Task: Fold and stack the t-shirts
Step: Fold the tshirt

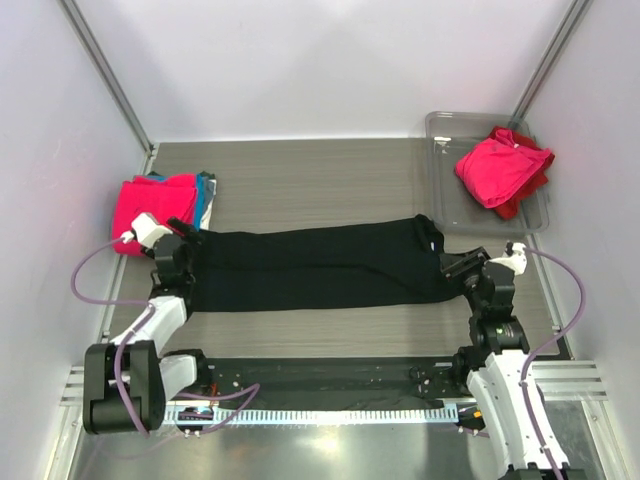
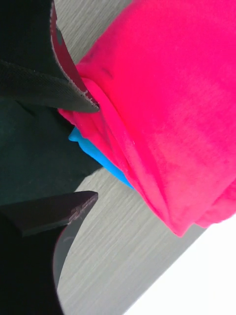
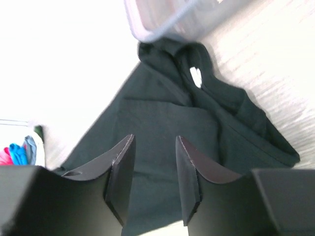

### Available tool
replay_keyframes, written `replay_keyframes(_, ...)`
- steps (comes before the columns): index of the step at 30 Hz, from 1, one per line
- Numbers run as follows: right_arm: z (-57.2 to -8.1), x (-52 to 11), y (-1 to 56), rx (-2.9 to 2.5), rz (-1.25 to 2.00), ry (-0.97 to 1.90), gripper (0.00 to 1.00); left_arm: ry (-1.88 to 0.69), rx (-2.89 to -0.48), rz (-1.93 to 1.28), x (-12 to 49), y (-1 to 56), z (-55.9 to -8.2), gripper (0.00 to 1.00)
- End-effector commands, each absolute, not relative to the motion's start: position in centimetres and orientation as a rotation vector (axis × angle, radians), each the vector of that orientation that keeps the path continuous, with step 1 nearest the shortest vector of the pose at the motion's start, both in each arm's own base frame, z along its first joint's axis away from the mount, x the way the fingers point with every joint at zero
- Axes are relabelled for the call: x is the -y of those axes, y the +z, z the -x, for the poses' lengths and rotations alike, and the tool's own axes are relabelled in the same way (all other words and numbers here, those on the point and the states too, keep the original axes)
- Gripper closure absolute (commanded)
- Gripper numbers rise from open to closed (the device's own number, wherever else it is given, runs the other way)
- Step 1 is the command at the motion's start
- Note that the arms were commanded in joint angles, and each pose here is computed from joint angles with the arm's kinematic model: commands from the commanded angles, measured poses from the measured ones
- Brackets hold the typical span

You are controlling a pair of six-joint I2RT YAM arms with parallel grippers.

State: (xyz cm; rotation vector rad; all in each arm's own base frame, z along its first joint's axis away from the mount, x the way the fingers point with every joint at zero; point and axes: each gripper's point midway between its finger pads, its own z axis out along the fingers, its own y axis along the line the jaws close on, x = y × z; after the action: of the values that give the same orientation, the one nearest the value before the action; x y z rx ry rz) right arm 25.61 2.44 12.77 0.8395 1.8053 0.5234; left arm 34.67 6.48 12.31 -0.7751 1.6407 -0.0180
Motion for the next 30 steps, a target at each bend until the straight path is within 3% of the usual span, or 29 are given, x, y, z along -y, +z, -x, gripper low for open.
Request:
replay_keyframes(1, -26.0, -1.4, 14.8, -1.698, -0.846, 0.504, 0.55, 0.011, -1.537, 0.877, -8.1, 13.8, -33.7, 0.33)
replay_keyframes(11, -28.2, -4.9, 16.5, -1.846, -0.553, 0.586, 0.56, -0.078, -1.606, 0.793, -5.9, 17.6, -33.4, 0.31)
replay_keyframes(18, -30.8, -9.8, 16.2, -2.026, -0.327, 0.509, 0.55, -0.244, -1.748, 0.756, -1.7, 18.2, -35.1, 0.2)
replay_keyframes(22, -31.9, -9.9, 14.8, -2.074, -0.371, 0.362, 0.53, -0.31, -1.773, 0.788, -0.5, 18.1, -35.3, 0.19)
replay_keyframes(24, -32.5, -8.8, 14.0, -2.075, -0.439, 0.288, 0.47, -0.367, -1.803, 0.718, 1.6, 18.7, -35.7, 0.19)
replay_keyframes(30, -31.6, -6.1, 12.1, -2.045, -0.629, 0.172, 0.46, -0.501, -1.997, 0.379, 10.9, 17.9, -37.5, 0.21)
